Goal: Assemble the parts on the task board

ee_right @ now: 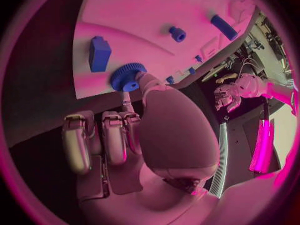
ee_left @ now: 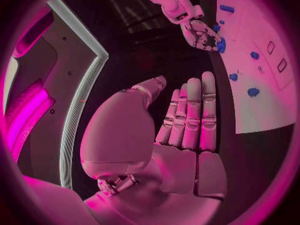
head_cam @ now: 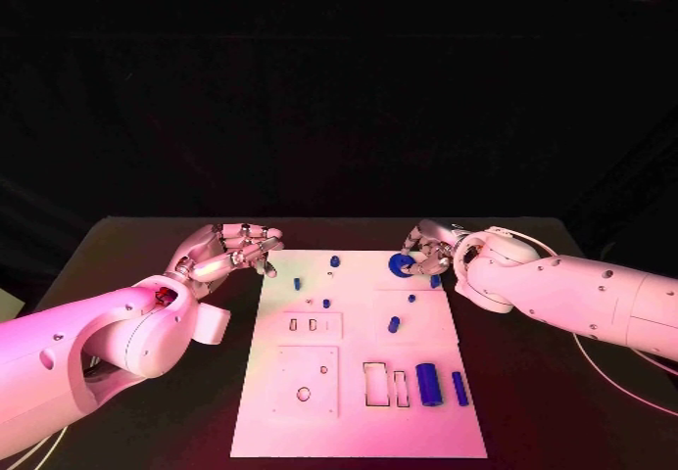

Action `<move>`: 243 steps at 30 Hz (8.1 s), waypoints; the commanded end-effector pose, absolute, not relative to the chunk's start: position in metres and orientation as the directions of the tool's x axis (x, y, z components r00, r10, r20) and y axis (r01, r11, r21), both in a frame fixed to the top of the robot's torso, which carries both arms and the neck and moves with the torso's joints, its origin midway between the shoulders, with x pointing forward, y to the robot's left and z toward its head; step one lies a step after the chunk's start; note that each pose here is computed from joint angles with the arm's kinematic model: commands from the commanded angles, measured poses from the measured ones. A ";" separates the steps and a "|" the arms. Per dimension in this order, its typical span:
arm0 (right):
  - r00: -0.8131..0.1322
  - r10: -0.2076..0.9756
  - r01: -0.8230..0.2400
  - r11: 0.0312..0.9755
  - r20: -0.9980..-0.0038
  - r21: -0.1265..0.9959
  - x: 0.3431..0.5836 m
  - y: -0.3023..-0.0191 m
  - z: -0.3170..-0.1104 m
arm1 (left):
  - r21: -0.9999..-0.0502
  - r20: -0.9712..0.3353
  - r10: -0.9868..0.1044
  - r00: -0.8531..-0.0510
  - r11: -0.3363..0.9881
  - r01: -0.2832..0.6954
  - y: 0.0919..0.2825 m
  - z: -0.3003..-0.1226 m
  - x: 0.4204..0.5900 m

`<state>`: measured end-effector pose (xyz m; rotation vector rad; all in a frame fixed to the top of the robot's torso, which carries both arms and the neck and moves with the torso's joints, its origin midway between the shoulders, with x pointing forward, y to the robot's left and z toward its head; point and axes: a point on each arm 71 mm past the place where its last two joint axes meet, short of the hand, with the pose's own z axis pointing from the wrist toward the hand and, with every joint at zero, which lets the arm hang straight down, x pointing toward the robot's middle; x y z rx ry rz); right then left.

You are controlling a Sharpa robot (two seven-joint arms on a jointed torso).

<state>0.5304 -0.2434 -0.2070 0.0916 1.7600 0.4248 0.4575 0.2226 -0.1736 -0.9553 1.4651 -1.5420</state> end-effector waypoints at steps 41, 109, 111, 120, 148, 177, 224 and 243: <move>-0.038 0.168 -0.464 0.870 -0.985 0.166 0.497 -0.097 -0.209 | -0.998 0.012 -0.901 -0.434 -0.035 0.045 0.216 -0.173 0.457; -0.134 0.164 -0.390 0.898 -0.977 0.205 0.500 -0.115 -0.227 | -0.999 0.005 -0.903 -0.430 -0.025 0.041 0.219 -0.174 0.459; -0.134 0.169 -0.391 0.897 -0.977 0.208 0.498 -0.116 -0.227 | -0.999 0.005 -0.903 -0.429 -0.024 0.041 0.219 -0.174 0.459; -0.065 0.244 -0.389 0.887 -0.968 0.249 0.490 -0.136 -0.217 | -0.999 0.003 -0.905 -0.424 -0.022 0.042 0.221 -0.174 0.459; -0.225 0.363 -0.300 0.857 -0.904 0.418 0.488 -0.293 -0.192 | -0.999 -0.002 -0.910 -0.414 -0.017 0.043 0.226 -0.176 0.463; -0.228 0.346 -0.239 0.886 -0.910 0.397 0.490 -0.301 -0.222 | -0.999 -0.006 -0.914 -0.406 -0.012 0.042 0.230 -0.177 0.464; -0.227 0.349 -0.206 0.895 -0.909 0.395 0.495 -0.295 -0.230 | -0.999 -0.009 -0.914 -0.405 -0.008 0.039 0.231 -0.177 0.465; -0.173 0.360 -0.209 0.896 -0.917 0.392 0.495 -0.289 -0.227 | -0.999 -0.009 -0.915 -0.404 -0.007 0.038 0.231 -0.178 0.466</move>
